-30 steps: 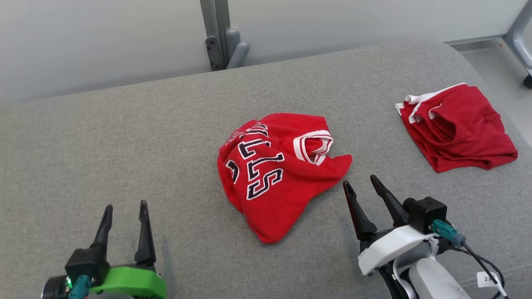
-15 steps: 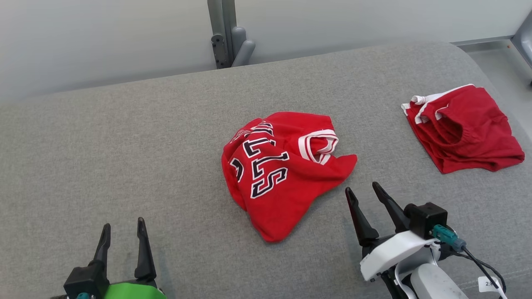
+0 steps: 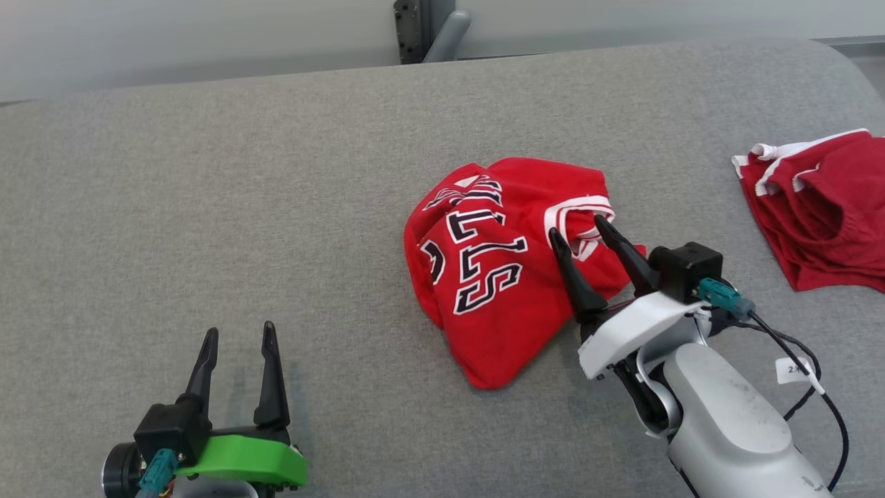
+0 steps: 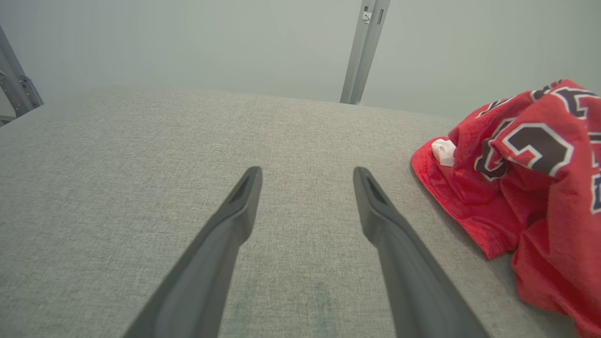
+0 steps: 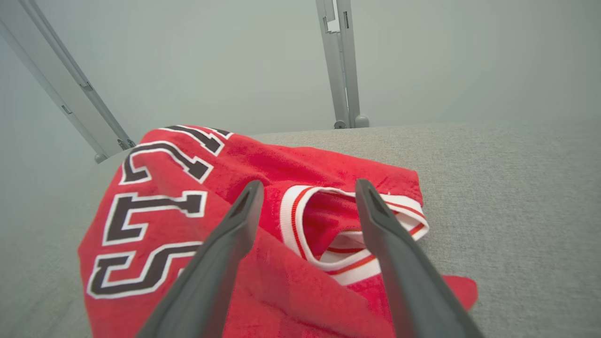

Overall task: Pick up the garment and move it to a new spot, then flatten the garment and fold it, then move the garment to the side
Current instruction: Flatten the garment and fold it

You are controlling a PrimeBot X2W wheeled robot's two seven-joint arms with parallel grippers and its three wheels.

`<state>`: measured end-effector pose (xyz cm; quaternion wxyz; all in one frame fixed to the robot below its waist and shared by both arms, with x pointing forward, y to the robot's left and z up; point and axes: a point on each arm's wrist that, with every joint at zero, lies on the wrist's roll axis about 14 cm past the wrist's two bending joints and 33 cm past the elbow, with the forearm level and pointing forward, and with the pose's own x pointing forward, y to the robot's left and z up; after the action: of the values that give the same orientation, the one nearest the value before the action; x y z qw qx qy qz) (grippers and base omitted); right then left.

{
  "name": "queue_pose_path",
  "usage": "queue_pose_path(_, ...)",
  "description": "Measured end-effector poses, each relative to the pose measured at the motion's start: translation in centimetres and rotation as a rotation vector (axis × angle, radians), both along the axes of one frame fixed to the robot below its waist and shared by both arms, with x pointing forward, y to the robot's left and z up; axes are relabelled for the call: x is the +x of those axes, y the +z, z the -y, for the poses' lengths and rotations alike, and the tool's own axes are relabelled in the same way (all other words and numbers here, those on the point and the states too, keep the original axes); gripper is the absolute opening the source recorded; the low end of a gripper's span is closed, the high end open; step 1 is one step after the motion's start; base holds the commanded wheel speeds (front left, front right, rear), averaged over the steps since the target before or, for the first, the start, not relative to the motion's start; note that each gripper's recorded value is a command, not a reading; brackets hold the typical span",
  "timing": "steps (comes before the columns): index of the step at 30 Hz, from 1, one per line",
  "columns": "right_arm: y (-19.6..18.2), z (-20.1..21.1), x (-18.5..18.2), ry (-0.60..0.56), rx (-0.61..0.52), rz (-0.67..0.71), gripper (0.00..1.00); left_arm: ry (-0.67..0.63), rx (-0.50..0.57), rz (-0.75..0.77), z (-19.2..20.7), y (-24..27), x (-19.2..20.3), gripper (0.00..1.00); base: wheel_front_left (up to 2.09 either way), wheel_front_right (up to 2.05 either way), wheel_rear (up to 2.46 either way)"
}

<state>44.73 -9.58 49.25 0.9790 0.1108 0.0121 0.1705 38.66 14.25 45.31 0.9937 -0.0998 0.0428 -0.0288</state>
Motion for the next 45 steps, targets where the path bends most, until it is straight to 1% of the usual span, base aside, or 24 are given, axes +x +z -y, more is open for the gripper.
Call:
queue_pose_path(2, -1.0, -0.9, 0.7, 0.030, -0.011, -0.030, 1.00, 0.013, 0.000, 0.000, -0.4, 0.0, 0.1, 1.00, 0.00, 0.00, 0.00)
queue_pose_path(5, -2.0, -1.9, 1.4, 0.052, 0.007, -0.064, 1.00, 0.033, -0.002, -0.004, -1.0, -0.1, 0.0, 1.00, 0.00, 0.00, 0.00)
queue_pose_path(6, -2.4, -2.2, 1.4, 0.059, 0.015, -0.077, 0.80, 0.042, -0.002, -0.007, -1.3, -0.2, -0.1, 1.00, 0.00, 0.00, 0.00)
queue_pose_path(7, -2.7, -2.6, 1.5, 0.067, 0.022, -0.087, 0.42, 0.049, 0.000, -0.010, -1.5, -0.3, -0.2, 1.00, 0.00, 0.00, 0.00)
queue_pose_path(8, -2.9, -2.9, 1.6, 0.076, 0.026, -0.093, 0.02, 0.055, 0.000, -0.014, -1.7, -0.4, -0.3, 1.00, 0.00, 0.00, 0.00)
queue_pose_path(9, -3.1, -3.2, 1.6, 0.087, 0.026, -0.096, 0.00, 0.061, 0.000, -0.018, -1.9, -0.5, -0.3, 1.00, 0.00, 0.00, 0.00)
queue_pose_path(12, -2.2, -4.1, 2.1, 0.108, 0.050, -0.069, 0.00, 0.075, 0.002, -0.028, -2.3, -0.8, -0.5, 1.00, 0.00, 0.00, 0.00)
queue_pose_path(16, 1.3, -5.7, 2.5, 0.164, 0.084, 0.040, 0.00, 0.074, -0.002, -0.030, -2.3, -0.8, -0.7, 1.00, 0.00, 0.00, 0.00)
queue_pose_path(18, 4.5, -7.6, 2.4, 0.219, 0.126, 0.122, 0.00, 0.065, -0.006, -0.027, -2.0, -0.7, -0.8, 1.00, 0.00, 0.00, 0.00)
queue_pose_path(20, 8.2, -10.2, 1.7, 0.299, 0.179, 0.210, 0.00, 0.055, -0.015, -0.027, -1.7, -0.7, -1.0, 1.00, 0.00, 0.00, 0.00)
queue_pose_path(24, 15.3, -14.8, -1.1, 0.469, 0.312, 0.360, 0.00, 0.057, -0.024, -0.016, -1.7, -0.2, -1.5, 1.00, 0.00, 0.00, 0.00)
queue_pose_path(26, 18.4, -16.2, -2.5, 0.538, 0.389, 0.413, 0.00, 0.069, -0.022, -0.008, -2.0, 0.1, -1.8, 1.00, 0.00, 0.00, 0.00)
queue_pose_path(27, 19.7, -16.7, -3.1, 0.562, 0.422, 0.436, 0.00, 0.078, -0.021, -0.006, -2.3, 0.3, -2.0, 1.00, 0.00, 0.00, 0.00)
queue_pose_path(29, 20.9, -17.2, -3.4, 0.586, 0.441, 0.455, 0.00, 0.100, -0.026, -0.005, -2.9, 0.4, -2.5, 1.00, 0.00, 0.00, 0.00)
queue_pose_path(31, 19.9, -17.1, -2.1, 0.561, 0.400, 0.435, 0.00, 0.121, -0.028, -0.008, -3.5, 0.3, -3.0, 1.00, 0.00, 0.00, 0.00)
queue_pose_path(33, 17.0, -16.2, 0.4, 0.496, 0.337, 0.355, 0.00, 0.135, -0.028, -0.011, -3.9, 0.3, -3.4, 1.00, 0.00, 0.00, 0.00)
queue_pose_path(34, 15.0, -15.5, 1.8, 0.458, 0.285, 0.312, 0.00, 0.140, -0.027, -0.011, -4.0, 0.3, -3.6, 1.00, 0.00, 0.00, 0.00)
queue_pose_path(35, 13.2, -14.7, 3.1, 0.414, 0.258, 0.260, 0.00, 0.148, -0.029, -0.013, -4.2, 0.3, -3.7, 1.00, 0.00, 0.00, 0.00)
queue_pose_path(37, 8.8, -12.7, 5.4, 0.337, 0.149, 0.174, 0.00, 0.156, -0.030, -0.020, -4.4, 0.1, -3.9, 1.00, 0.00, 0.00, 0.00)
queue_pose_path(38, 6.8, -11.6, 6.4, 0.293, 0.123, 0.121, 0.00, 0.156, -0.029, -0.023, -4.4, 0.0, -3.8, 1.00, 0.00, 0.00, 0.00)
queue_pose_path(40, 2.6, -9.1, 8.0, 0.223, 0.025, 0.029, 0.02, 0.149, -0.027, -0.026, -4.2, -0.1, -3.4, 1.00, 0.00, 0.00, 0.00)
queue_pose_path(41, 1.0, -8.0, 8.7, 0.188, -0.001, -0.012, 0.35, 0.147, -0.026, -0.028, -4.2, -0.1, -3.2, 1.00, 0.00, 0.00, 0.00)
queue_pose_path(42, -0.2, -7.0, 9.4, 0.160, -0.030, -0.044, 1.00, 0.146, -0.024, -0.030, -4.2, -0.2, -3.1, 1.00, 0.00, 0.00, 0.00)
queue_pose_path(45, -2.9, -5.0, 10.7, 0.103, -0.086, -0.117, 1.00, 0.137, -0.016, -0.038, -4.0, -0.5, -2.7, 1.00, 0.00, 0.00, 0.00)
